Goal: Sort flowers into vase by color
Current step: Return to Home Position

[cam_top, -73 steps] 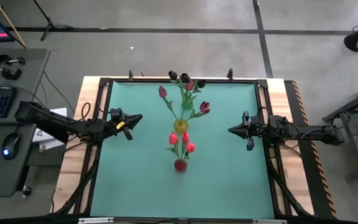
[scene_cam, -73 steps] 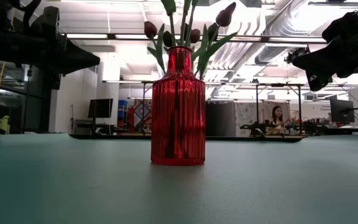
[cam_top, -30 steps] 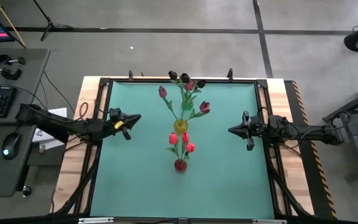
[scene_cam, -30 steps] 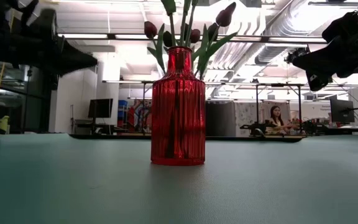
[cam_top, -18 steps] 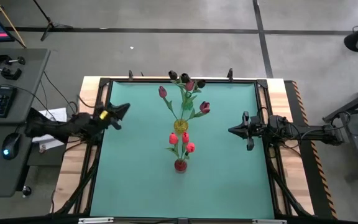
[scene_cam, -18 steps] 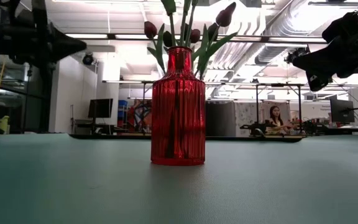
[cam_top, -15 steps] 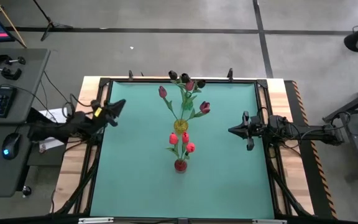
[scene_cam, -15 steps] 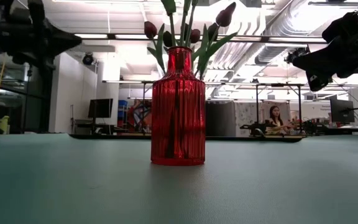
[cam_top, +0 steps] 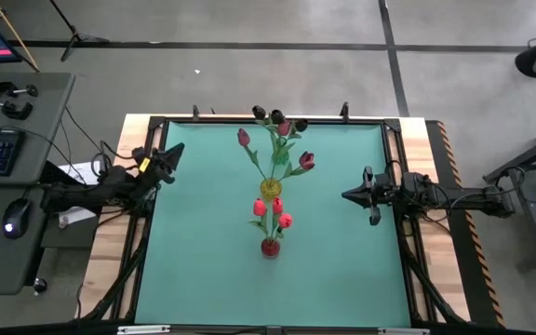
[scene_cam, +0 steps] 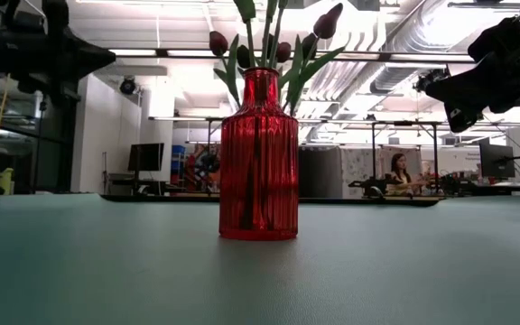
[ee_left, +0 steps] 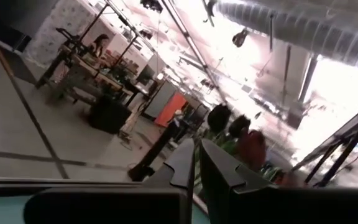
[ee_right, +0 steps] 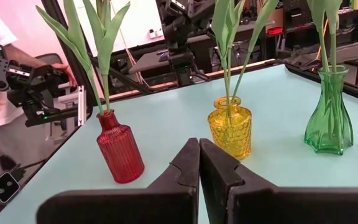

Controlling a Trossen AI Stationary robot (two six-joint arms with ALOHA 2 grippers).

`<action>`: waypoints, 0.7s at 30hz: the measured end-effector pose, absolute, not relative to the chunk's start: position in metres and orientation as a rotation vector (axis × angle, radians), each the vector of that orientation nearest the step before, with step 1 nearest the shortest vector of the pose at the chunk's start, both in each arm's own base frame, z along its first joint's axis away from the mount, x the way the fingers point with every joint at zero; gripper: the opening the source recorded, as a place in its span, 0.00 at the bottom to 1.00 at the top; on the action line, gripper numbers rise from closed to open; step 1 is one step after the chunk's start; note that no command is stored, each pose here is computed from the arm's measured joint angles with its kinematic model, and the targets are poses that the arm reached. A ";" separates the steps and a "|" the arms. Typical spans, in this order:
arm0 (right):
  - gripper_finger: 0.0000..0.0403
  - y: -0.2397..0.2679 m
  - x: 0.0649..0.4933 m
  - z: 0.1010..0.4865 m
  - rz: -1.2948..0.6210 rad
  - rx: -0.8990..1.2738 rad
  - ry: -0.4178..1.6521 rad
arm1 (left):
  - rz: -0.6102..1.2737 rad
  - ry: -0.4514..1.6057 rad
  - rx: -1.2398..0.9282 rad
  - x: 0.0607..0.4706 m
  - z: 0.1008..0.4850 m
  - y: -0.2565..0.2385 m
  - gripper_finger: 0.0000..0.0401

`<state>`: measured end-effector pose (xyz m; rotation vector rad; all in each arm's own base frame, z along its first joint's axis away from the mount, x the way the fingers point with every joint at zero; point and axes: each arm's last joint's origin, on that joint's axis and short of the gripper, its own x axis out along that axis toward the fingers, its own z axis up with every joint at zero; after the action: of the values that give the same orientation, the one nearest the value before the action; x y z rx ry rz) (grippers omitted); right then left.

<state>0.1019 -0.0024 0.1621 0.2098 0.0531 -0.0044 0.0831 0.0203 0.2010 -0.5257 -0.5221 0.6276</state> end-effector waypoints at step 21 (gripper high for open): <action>0.00 -0.002 0.102 0.162 -0.004 0.210 0.053 | 0.181 -0.044 0.007 0.097 0.171 0.005 0.03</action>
<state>0.1019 -0.0024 0.1621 0.2098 0.0527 -0.0044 0.0966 0.0049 0.1708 0.0071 -0.0437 0.1810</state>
